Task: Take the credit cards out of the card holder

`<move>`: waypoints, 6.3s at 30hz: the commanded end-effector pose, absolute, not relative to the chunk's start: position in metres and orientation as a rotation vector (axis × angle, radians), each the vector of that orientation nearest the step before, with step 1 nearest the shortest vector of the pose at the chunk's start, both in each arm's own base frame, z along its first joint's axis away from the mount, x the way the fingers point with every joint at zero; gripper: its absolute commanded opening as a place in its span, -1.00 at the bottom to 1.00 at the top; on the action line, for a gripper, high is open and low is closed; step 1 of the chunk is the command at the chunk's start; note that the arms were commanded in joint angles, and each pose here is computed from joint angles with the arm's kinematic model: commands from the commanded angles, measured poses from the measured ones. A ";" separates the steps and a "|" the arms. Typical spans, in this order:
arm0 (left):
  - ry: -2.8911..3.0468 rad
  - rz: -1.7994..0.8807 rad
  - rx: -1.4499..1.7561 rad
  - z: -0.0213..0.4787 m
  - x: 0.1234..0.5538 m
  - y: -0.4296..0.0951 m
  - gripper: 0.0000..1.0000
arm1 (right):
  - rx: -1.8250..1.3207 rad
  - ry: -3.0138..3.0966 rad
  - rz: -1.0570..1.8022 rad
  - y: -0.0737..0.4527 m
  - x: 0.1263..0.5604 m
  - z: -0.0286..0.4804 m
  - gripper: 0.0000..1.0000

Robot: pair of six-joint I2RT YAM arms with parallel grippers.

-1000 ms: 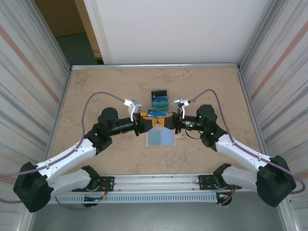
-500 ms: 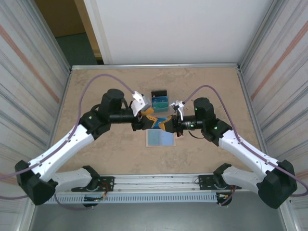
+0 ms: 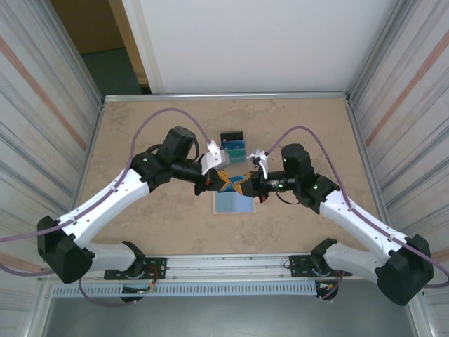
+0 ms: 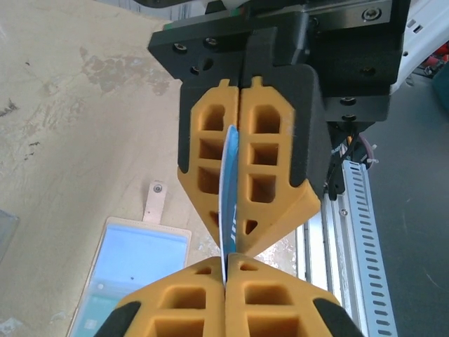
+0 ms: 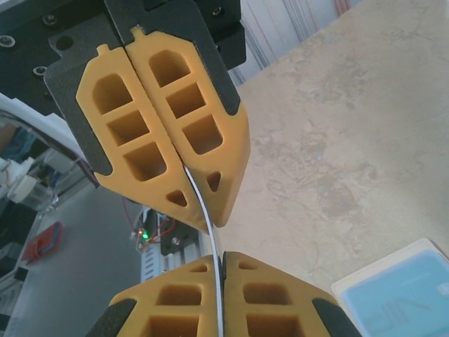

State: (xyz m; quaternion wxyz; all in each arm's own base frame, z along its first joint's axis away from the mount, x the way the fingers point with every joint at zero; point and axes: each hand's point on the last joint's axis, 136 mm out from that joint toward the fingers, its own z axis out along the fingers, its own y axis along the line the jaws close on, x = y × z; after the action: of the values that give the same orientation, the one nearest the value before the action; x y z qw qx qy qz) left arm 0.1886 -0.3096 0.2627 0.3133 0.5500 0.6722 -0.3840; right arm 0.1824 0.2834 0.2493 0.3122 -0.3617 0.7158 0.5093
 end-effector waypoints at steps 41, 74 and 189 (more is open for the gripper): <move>1.595 -0.576 1.538 0.174 0.429 -0.313 -1.00 | 0.041 2.141 0.523 0.151 0.276 0.221 0.97; 1.693 -0.547 1.608 0.103 0.451 -0.328 -1.00 | 0.046 2.193 0.482 0.149 0.274 0.201 0.97; 2.039 -0.157 -0.228 0.178 0.296 -0.086 0.98 | -0.449 2.748 0.508 0.318 0.224 0.032 -0.53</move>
State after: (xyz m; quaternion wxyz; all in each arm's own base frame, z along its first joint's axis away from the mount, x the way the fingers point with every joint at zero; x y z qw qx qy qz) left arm 0.2958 -0.0822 0.1577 0.4984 -0.1071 0.8581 -0.0609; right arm 0.2325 0.3247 0.0284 0.1727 -0.1563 0.9566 0.1750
